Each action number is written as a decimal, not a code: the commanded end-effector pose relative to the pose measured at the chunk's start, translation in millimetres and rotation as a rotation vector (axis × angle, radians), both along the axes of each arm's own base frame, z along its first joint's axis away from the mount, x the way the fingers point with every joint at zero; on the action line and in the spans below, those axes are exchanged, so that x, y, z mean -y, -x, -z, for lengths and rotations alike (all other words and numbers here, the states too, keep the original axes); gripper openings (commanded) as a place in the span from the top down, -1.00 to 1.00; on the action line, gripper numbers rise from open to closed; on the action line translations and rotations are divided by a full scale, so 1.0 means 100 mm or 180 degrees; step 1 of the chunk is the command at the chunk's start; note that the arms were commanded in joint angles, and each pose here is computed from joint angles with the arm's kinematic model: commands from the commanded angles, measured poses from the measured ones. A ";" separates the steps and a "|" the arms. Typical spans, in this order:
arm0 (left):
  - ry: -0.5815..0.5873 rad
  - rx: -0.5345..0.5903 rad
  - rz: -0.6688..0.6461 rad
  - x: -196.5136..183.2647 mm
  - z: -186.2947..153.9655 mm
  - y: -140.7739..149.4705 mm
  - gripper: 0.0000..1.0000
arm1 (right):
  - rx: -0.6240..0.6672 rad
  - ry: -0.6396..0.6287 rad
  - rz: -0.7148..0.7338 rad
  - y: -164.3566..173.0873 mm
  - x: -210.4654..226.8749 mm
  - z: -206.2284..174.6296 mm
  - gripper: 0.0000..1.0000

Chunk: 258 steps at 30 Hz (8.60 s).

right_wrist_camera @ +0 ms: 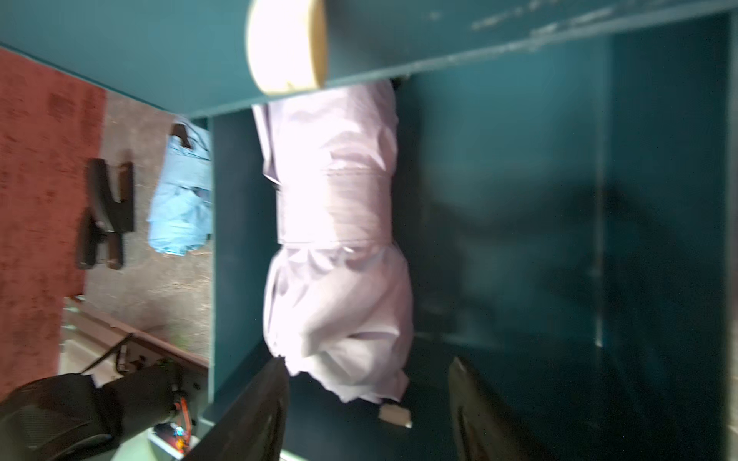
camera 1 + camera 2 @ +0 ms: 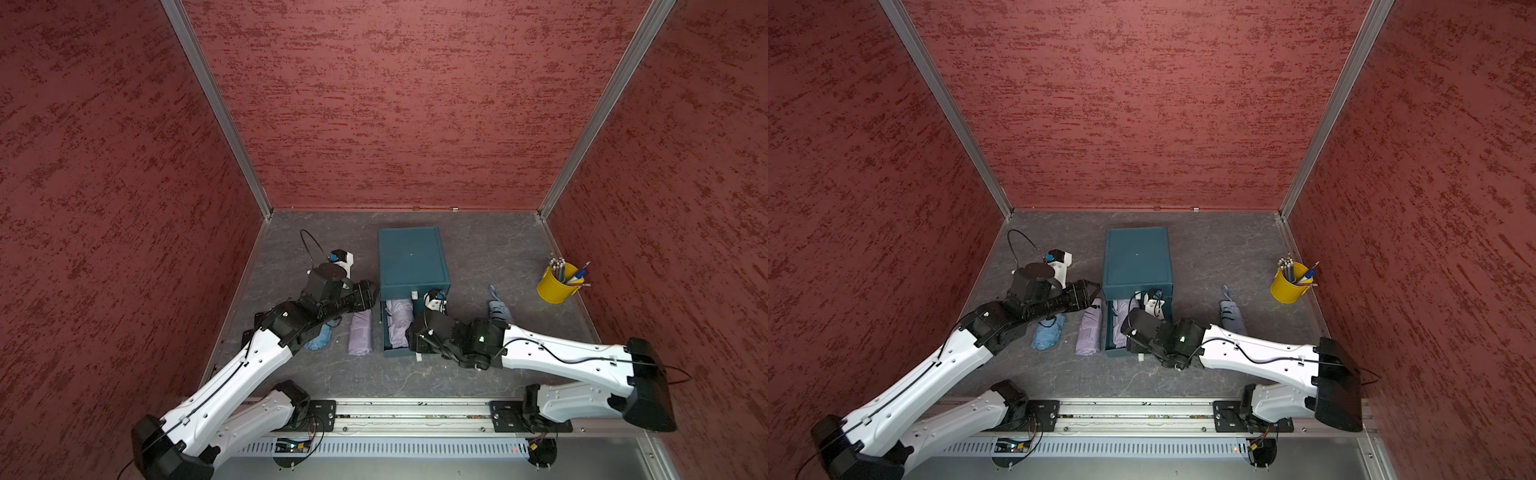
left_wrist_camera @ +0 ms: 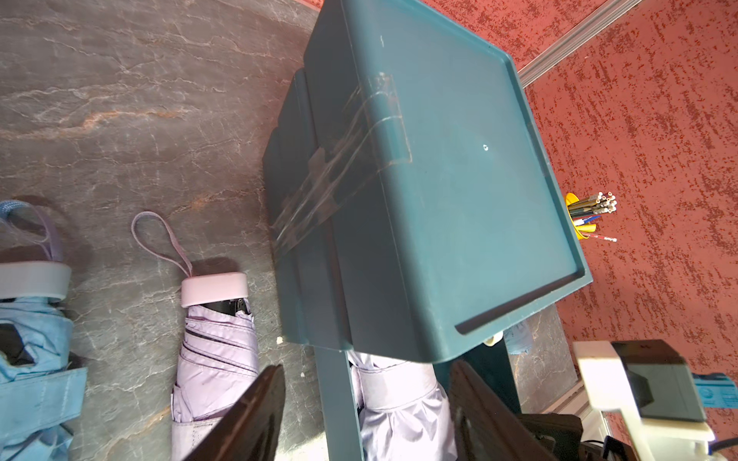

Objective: Place the umbrella in the drawer by color
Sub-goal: Place the umbrella in the drawer, then pick up the umbrella from the center of the board, then place the umbrella in the drawer.

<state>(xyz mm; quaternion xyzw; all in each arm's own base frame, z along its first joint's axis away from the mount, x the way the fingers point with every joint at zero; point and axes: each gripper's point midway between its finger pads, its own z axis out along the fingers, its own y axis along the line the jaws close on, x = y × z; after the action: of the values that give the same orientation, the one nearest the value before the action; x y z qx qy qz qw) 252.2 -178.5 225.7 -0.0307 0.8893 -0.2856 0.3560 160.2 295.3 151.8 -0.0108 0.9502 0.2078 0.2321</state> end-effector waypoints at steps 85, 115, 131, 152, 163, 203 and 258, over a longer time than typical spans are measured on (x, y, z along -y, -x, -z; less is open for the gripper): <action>0.0652 -0.0356 -0.0923 -0.58 0.33 0.01 1.00 | 0.0950 -0.0852 -0.0933 0.51 -0.67 -1.16 -0.46; 0.2493 -0.0362 -0.1046 -0.59 -0.82 0.47 1.00 | 0.1263 -0.1939 -0.1135 0.10 -1.45 -1.08 -0.72; 0.2716 -0.0261 -0.1085 -0.65 -0.93 0.57 1.00 | 0.1221 -0.2200 -0.1201 0.08 -1.73 -0.97 0.15; 0.1652 0.0469 -0.0179 -0.42 -1.13 0.46 -0.31 | 0.0145 -0.1267 -0.0886 0.48 -0.48 -1.09 1.00; 0.0796 0.0551 0.0334 0.16 -0.88 0.22 -0.49 | -0.1153 -0.1216 -0.0548 1.10 0.31 -0.88 1.00; -0.0189 0.0082 0.0116 0.34 0.10 -0.40 -0.47 | -0.1191 -0.0915 0.0057 0.36 0.47 -0.57 0.09; -0.0509 -0.0292 0.0157 0.24 0.57 -0.44 0.07 | -0.0274 0.0208 -0.0218 0.23 0.40 -0.33 0.06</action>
<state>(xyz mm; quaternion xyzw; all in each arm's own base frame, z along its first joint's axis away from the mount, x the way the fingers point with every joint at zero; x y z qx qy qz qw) 314.7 -218.7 223.1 -0.0065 0.8801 -0.2827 0.3813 135.2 256.7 187.5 -0.0416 0.9668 0.1813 0.1754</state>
